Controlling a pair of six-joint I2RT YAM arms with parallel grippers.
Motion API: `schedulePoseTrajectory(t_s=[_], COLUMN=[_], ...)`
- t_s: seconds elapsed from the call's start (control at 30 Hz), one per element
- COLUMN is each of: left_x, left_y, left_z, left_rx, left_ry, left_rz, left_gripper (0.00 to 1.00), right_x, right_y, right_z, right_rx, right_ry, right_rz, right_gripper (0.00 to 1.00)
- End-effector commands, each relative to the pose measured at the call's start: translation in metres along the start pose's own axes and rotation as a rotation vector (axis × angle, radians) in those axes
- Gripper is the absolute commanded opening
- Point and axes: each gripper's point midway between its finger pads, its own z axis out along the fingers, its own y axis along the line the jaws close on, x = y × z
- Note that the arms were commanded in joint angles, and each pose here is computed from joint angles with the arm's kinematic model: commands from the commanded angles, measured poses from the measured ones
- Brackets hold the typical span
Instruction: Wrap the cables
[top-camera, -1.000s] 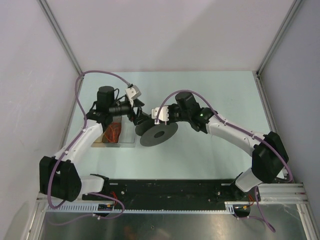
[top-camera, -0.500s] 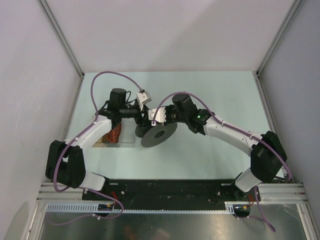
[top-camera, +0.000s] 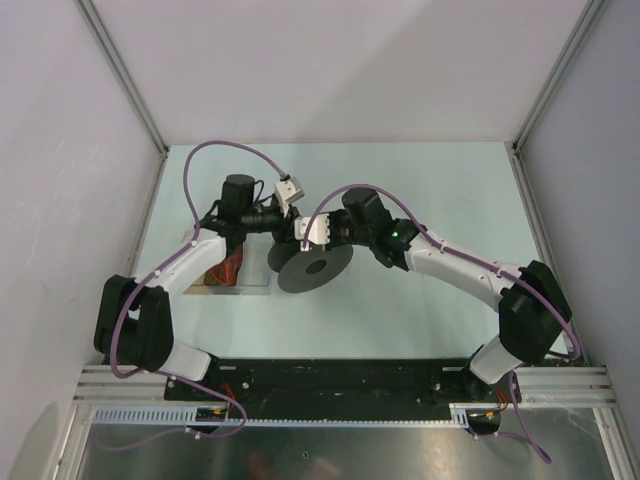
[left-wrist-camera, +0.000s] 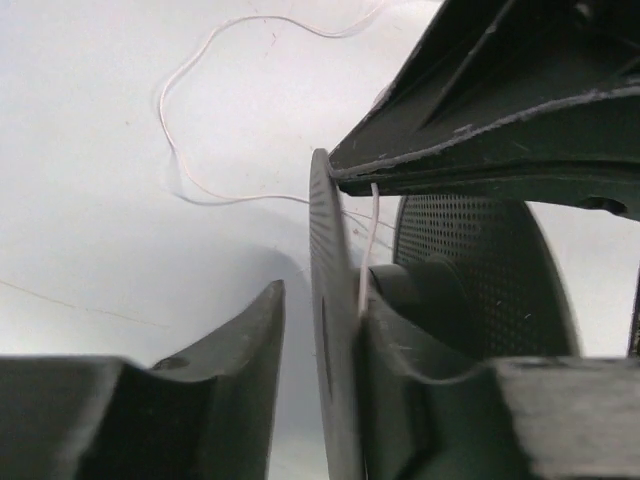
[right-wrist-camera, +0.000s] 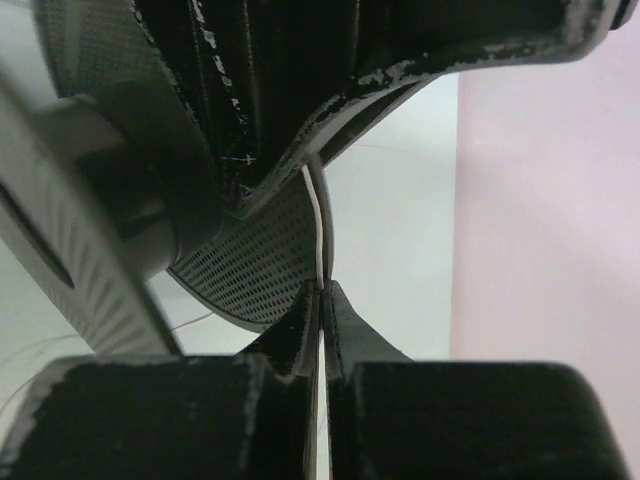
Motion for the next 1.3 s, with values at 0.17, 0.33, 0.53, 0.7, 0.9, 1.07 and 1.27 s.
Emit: schedulePoseTrajectory(t_s=[0.17, 0.33, 0.53, 0.7, 0.9, 1.07, 1.27], left_x=[-0.014, -0.009, -0.005, -0.006, -0.011, -0.057, -0.123], left_y=[0.005, 0.003, 0.009, 0.010, 0.016, 0.013, 0.004], left_z=[-0.003, -0.012, -0.018, -0.019, -0.020, -0.029, -0.048], left_rx=[-0.052, -0.058, -0.067, -0.067, -0.082, -0.089, -0.108], left_ry=[-0.048, -0.052, -0.055, -0.057, -0.063, -0.139, -0.250], left_rz=[0.100, 0.114, 0.122, 0.137, 0.139, 0.156, 0.142], left_gripper=[0.01, 0.00, 0.00, 0.00, 0.00, 0.00, 0.00], right_x=[-0.001, 0.019, 0.043, 0.054, 0.070, 0.072, 0.071], right_y=[-0.010, -0.018, -0.026, -0.029, -0.031, -0.035, -0.067], right_z=[0.000, -0.008, -0.015, -0.019, -0.025, -0.032, -0.068], right_rx=[0.026, 0.037, 0.046, 0.051, 0.051, 0.056, 0.139], right_ry=[-0.001, 0.041, 0.087, 0.107, 0.132, 0.102, -0.026], right_rz=[0.005, 0.030, 0.062, 0.084, 0.126, 0.204, 0.425], right_gripper=[0.00, 0.00, 0.00, 0.00, 0.00, 0.46, 0.83])
